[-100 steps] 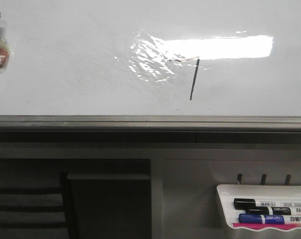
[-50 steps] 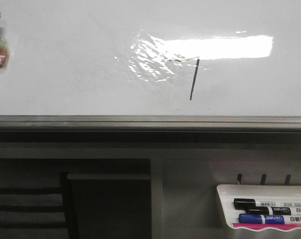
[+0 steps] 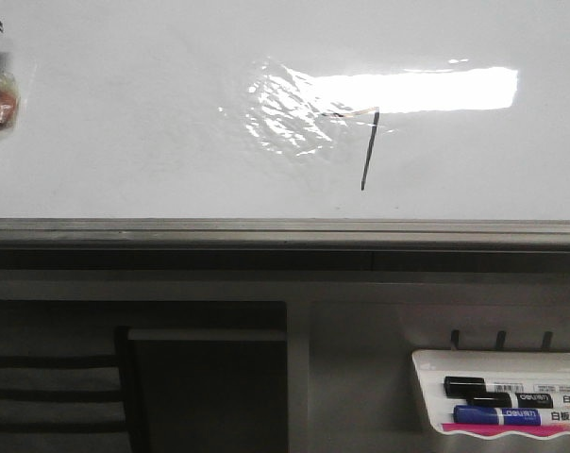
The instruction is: Write number 7 on whiteboard
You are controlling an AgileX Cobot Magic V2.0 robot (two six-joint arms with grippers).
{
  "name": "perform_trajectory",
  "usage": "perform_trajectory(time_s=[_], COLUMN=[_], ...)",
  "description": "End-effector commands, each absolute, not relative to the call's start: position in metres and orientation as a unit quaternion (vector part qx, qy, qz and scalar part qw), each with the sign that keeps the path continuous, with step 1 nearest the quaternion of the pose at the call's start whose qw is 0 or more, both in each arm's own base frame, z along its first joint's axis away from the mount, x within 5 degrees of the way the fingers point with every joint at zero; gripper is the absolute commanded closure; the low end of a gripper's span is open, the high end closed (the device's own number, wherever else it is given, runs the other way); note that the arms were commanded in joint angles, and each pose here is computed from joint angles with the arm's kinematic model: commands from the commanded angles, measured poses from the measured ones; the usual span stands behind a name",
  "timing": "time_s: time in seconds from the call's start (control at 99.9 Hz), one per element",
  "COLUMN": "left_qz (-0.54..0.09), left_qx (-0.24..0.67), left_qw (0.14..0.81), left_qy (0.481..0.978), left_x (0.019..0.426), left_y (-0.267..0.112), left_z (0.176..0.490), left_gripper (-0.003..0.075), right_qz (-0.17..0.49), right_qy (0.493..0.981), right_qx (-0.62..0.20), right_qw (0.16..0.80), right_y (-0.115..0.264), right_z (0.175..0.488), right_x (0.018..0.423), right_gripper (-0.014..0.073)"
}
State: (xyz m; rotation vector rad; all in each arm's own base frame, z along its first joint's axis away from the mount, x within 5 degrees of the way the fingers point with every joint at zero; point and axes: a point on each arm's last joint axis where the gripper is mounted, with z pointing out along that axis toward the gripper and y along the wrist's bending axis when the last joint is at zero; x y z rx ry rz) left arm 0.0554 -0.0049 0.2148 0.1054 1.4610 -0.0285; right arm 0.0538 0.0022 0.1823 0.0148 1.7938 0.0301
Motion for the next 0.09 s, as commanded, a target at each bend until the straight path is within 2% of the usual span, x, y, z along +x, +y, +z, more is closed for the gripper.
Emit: perform_trajectory(time_s=[0.0, 0.08], left_qz=[-0.01, -0.01], left_qx=[0.043, 0.043], left_qw=[0.768, 0.768], left_qy=[0.639, 0.639], left_x=[0.0537, 0.0537], left_y=[-0.004, -0.004], left_z=[0.2118, 0.2118], left_gripper=[0.0741, 0.0741], right_qz=[0.005, 0.005], right_qy=[0.768, 0.768], right_qx=[0.008, 0.008], right_qw=[0.641, 0.641], right_y=[0.001, 0.001], right_z=[0.1781, 0.1781], right_x=[0.0544, 0.0544], right_gripper=[0.0666, 0.0666])
